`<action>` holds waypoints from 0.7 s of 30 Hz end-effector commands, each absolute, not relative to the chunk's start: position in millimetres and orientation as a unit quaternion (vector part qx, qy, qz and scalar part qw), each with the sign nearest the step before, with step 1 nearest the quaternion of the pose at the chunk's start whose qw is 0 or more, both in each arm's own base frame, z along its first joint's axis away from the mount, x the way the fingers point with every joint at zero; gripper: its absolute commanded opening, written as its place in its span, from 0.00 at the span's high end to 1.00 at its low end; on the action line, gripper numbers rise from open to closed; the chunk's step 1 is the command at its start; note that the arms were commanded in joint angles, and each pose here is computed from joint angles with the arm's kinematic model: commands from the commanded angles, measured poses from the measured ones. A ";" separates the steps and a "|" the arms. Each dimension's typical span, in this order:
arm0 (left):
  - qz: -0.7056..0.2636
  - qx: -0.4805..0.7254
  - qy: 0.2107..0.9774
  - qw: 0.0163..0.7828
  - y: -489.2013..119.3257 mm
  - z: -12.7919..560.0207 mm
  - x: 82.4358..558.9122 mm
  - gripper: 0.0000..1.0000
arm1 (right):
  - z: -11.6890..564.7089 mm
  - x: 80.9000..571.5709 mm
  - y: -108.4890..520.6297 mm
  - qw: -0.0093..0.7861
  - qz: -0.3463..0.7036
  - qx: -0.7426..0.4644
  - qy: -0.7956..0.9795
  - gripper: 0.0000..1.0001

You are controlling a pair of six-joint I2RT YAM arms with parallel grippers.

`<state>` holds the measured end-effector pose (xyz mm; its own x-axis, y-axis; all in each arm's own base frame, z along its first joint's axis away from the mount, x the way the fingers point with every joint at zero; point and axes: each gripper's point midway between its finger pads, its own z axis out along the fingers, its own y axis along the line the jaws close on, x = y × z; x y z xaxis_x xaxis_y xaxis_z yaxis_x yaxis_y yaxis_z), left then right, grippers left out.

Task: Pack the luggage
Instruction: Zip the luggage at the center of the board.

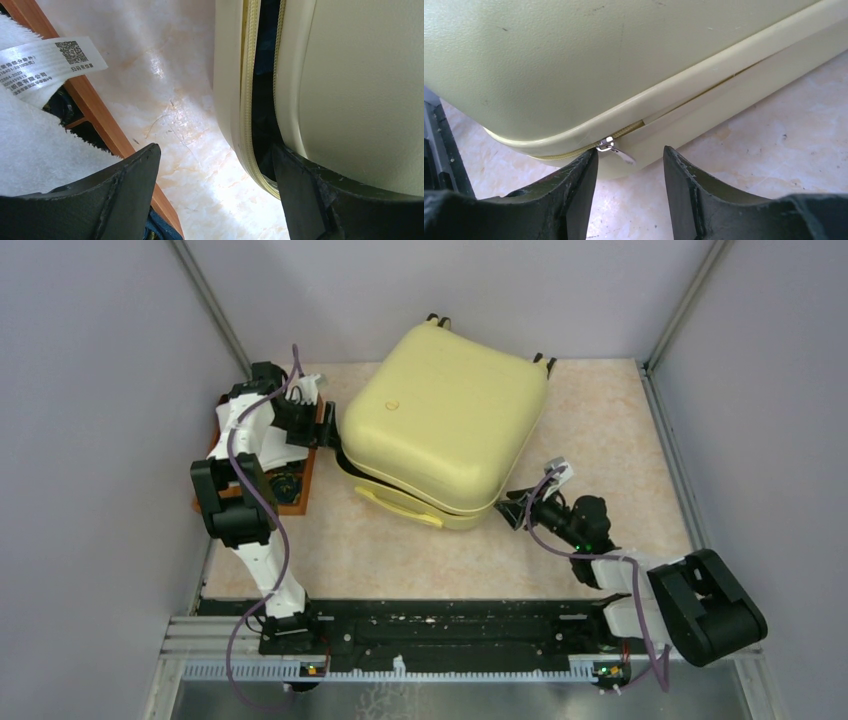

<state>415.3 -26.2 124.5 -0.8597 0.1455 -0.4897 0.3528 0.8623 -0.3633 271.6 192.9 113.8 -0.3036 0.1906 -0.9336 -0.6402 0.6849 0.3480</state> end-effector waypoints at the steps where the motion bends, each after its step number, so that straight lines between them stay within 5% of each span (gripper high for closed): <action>1: -0.286 0.149 0.906 0.273 -55.7 172.2 419.0 0.11 | 126.3 265.3 205.4 0.577 0.398 -0.185 0.689 0.51; 21: -0.290 0.145 0.906 0.271 -56.7 171.0 420.0 0.11 | 127.4 268.3 193.6 0.594 0.368 -0.169 0.695 0.52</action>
